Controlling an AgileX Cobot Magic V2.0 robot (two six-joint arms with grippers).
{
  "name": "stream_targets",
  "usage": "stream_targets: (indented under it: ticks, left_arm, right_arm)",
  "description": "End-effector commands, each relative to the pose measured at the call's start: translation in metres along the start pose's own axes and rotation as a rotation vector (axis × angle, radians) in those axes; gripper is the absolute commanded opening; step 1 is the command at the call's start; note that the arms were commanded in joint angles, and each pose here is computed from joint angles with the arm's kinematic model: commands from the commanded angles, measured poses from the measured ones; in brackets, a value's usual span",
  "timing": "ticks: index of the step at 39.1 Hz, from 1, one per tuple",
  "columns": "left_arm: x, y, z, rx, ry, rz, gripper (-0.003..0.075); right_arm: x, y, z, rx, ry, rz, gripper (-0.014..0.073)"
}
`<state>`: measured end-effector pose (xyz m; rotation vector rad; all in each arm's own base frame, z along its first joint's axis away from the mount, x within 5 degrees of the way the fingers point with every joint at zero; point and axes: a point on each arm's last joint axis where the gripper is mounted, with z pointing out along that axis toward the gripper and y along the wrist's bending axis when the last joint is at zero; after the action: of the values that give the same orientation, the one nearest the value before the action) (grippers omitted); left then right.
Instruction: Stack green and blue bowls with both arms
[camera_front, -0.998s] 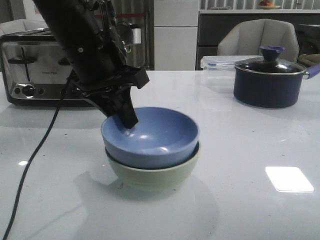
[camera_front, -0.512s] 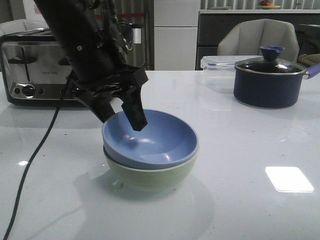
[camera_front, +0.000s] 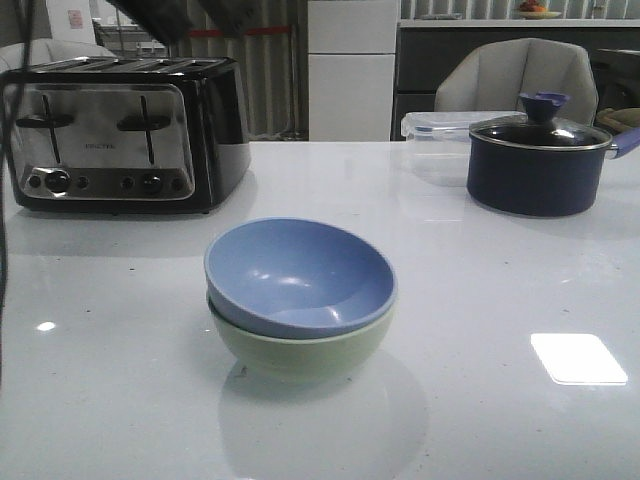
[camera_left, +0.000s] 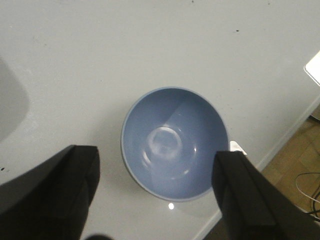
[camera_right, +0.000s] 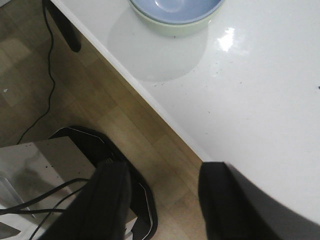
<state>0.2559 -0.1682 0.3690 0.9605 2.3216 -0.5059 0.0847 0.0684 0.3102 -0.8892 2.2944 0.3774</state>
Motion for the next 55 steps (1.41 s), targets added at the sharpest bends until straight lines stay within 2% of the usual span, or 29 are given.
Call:
stream_targets:
  ticks: [1, 12, 25, 31, 40, 49, 51, 55]
  left_arm:
    - [0.011, -0.019, -0.043, -0.019, -0.114, 0.037, 0.0531]
    - [0.079, -0.038, -0.082, -0.093, -0.227, 0.067, 0.0531]
    - [0.164, -0.052, -0.087, -0.145, -0.326, 0.078, 0.0531]
    - [0.175, -0.053, -0.083, -0.145, -0.313, 0.078, 0.0531]
    - [0.176, -0.05, -0.083, -0.18, -0.3, 0.092, 0.053]
    - [0.176, -0.046, -0.084, -0.214, -0.302, 0.051, 0.0527]
    - [0.176, -0.046, -0.084, -0.215, -0.304, 0.051, 0.0526]
    - [0.175, -0.046, -0.084, -0.216, -0.31, 0.051, 0.0468]
  right_arm:
    - [-0.01, 0.0, -0.007, 0.012, -0.086, -0.009, 0.0431]
    - [-0.011, 0.0, -0.007, 0.014, -0.093, -0.009, 0.0431]
    - [-0.013, -0.001, -0.007, 0.019, -0.116, -0.009, 0.0431]
    - [-0.016, -0.002, -0.008, 0.027, -0.149, -0.007, 0.0431]
    - [-0.017, -0.002, -0.008, 0.033, -0.159, -0.006, 0.0431]
    - [-0.018, -0.002, -0.008, 0.035, -0.168, -0.005, 0.043]
    - [-0.018, -0.002, -0.008, 0.035, -0.168, -0.005, 0.0408]
    - [-0.018, -0.002, -0.008, 0.035, -0.168, -0.005, 0.0277]
